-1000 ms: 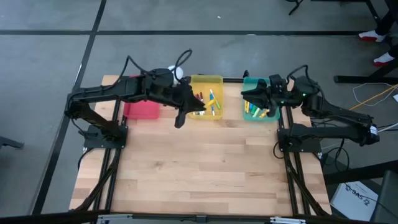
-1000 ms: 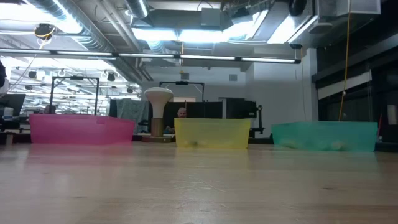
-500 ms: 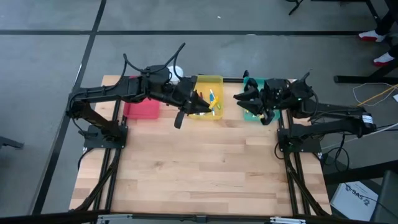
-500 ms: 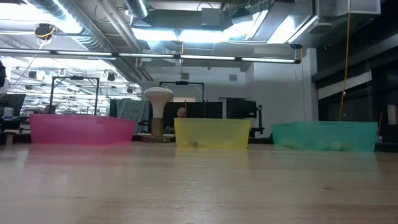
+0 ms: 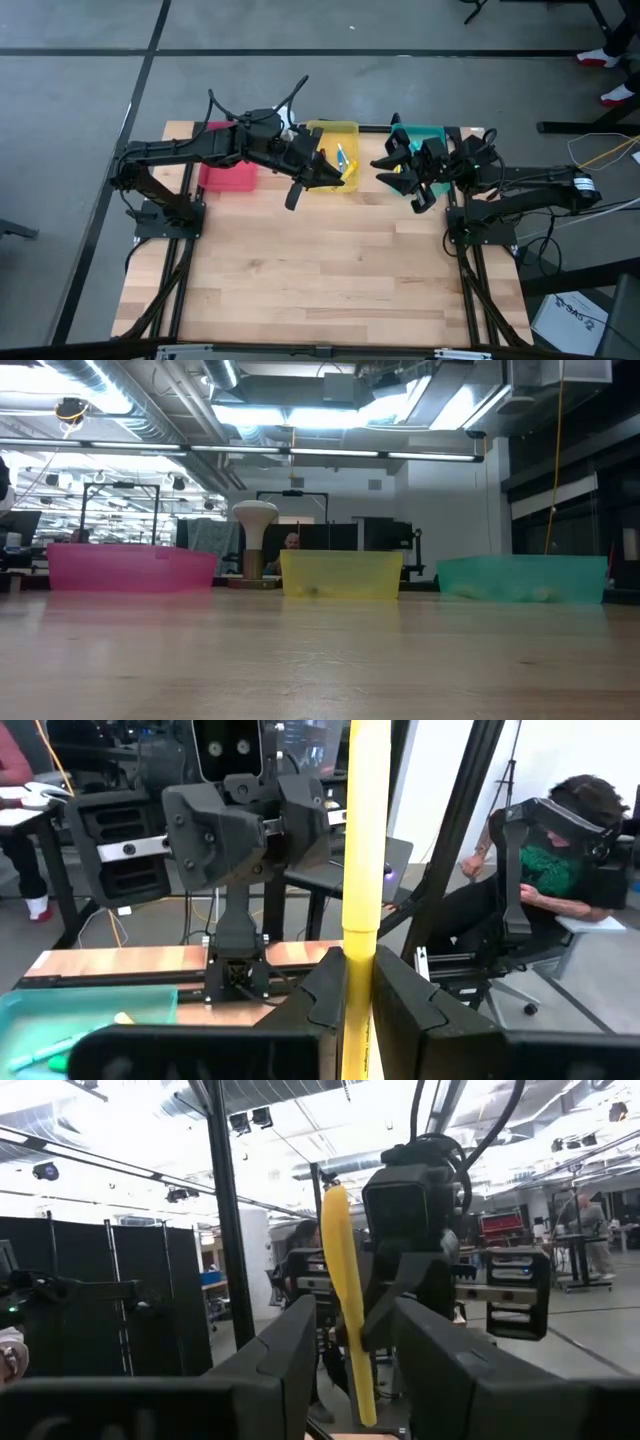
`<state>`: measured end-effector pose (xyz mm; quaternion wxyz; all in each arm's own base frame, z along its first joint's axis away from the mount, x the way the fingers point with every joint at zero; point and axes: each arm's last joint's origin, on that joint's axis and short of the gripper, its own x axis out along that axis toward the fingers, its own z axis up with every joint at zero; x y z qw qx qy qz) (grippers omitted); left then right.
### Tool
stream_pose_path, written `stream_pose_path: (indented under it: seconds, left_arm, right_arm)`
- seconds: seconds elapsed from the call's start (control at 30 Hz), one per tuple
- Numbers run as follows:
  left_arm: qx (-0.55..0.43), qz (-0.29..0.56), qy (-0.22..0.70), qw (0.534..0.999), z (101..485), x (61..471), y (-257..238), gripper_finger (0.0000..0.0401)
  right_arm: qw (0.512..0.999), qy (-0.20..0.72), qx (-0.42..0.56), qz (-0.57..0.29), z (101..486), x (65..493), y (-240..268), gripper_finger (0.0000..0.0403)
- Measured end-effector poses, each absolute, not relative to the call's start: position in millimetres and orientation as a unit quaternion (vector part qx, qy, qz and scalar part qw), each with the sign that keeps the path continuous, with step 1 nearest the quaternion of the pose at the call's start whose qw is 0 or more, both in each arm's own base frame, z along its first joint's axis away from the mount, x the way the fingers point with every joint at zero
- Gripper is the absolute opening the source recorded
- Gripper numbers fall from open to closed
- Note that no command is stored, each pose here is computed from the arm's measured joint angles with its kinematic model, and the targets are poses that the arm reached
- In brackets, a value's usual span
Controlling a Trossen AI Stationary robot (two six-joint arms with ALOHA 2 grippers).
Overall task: Pick & Place Markers
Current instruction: Put the yellow pen into the red bin
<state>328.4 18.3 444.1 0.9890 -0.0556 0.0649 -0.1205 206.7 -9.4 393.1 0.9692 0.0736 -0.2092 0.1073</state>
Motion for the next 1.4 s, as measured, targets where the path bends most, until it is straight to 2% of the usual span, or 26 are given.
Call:
stream_pose_path:
  seconds: [0.9, 1.4]
  left_arm:
    - [-0.04, -0.118, 0.042, 0.991, 448.2, 328.9, 18.7, 0.0025]
    - [0.014, -0.119, 0.027, 0.992, 450.7, 327.9, 18.7, 0.0025]
  right_arm:
    - [0.969, -0.208, 0.073, 0.109, 393.0, 206.8, -9.4, 0.0133]
    - [0.972, -0.212, 0.021, 0.103, 392.7, 206.7, -9.1, 0.0133]
